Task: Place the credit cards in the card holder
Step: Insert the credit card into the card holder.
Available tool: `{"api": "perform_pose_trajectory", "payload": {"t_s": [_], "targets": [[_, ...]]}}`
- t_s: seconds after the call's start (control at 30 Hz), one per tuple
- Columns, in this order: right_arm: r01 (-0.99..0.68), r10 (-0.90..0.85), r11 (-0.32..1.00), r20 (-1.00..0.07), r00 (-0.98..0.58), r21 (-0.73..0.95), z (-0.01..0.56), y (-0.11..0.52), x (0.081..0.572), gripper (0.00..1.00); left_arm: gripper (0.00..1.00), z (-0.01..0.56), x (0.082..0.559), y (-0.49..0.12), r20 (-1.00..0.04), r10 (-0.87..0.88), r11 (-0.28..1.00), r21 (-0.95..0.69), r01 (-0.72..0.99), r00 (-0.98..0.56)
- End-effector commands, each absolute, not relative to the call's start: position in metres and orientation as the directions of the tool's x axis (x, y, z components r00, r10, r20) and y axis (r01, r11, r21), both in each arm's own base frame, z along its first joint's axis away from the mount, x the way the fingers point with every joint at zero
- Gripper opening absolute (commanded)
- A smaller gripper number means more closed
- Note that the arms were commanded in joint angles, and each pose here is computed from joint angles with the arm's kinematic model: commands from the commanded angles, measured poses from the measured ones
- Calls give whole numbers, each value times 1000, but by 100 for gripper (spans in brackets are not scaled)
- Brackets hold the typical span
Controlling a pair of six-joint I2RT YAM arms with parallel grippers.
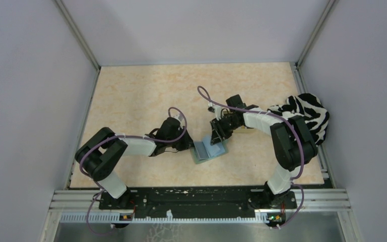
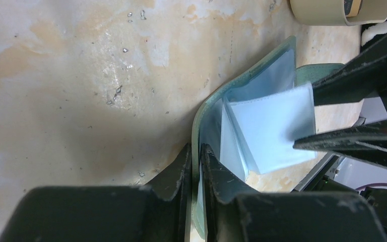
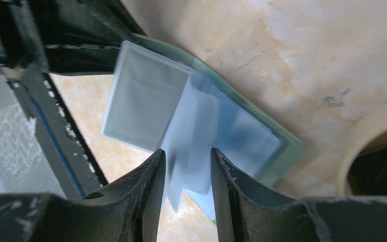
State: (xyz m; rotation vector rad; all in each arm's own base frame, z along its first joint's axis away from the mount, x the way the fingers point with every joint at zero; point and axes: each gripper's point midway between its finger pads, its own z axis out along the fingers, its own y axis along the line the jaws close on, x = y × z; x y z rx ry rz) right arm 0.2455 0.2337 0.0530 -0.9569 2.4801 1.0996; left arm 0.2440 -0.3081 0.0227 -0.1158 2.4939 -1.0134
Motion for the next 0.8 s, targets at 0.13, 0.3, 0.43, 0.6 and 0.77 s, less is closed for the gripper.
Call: {"api": "perform_pose_trajectory", "payload": {"t_s": [0.13, 0.3, 0.43, 0.6, 0.77], "targets": [[-766, -514, 597, -618, -595, 241, 77, 206, 290, 42, 18, 24, 246, -307, -385, -218, 739, -666, 106, -897], [-811, -523, 552, -677, -518, 194, 94, 207, 287, 43, 24, 33, 247, -302, -415, -215, 752, -648, 121, -884], [-877, -525, 425, -728, -441, 225, 106, 219, 270, 43, 35, 42, 254, -284, -468, -247, 795, -599, 99, -849], [-928, -520, 264, -771, -367, 264, 110, 236, 244, 41, 44, 59, 255, -264, -542, -264, 823, -558, 107, -798], [-946, -566, 188, -758, -324, 264, 95, 254, 227, 36, 49, 79, 248, -257, -595, -239, 814, -554, 176, -767]]}}
